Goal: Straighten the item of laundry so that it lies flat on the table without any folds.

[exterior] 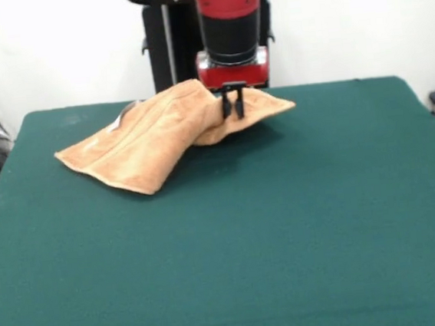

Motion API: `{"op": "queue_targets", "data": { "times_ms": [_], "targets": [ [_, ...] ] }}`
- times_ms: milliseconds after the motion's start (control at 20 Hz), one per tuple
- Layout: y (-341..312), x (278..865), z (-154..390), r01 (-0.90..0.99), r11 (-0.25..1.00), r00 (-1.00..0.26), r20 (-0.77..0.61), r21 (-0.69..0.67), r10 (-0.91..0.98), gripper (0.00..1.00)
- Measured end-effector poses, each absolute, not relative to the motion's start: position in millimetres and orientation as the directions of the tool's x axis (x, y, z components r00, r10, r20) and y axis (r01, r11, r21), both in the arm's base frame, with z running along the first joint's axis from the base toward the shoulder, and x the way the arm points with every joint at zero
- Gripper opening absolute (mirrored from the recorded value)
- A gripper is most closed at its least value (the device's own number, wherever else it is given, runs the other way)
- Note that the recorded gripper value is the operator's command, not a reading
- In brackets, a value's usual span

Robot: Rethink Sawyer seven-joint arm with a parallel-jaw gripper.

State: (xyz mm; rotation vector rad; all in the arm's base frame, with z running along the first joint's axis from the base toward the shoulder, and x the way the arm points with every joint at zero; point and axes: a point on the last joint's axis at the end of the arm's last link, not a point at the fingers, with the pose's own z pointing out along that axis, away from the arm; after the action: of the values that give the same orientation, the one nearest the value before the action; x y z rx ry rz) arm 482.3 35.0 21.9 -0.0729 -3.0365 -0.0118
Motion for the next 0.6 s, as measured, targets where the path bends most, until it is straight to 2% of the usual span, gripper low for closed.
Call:
{"op": "queue_targets", "data": {
  "times_ms": [600],
  "targets": [
    [62.1,471.5,-2.2,0.064,0.998,-0.994,0.085,0.008,0.063,0.00]
  ]
}}
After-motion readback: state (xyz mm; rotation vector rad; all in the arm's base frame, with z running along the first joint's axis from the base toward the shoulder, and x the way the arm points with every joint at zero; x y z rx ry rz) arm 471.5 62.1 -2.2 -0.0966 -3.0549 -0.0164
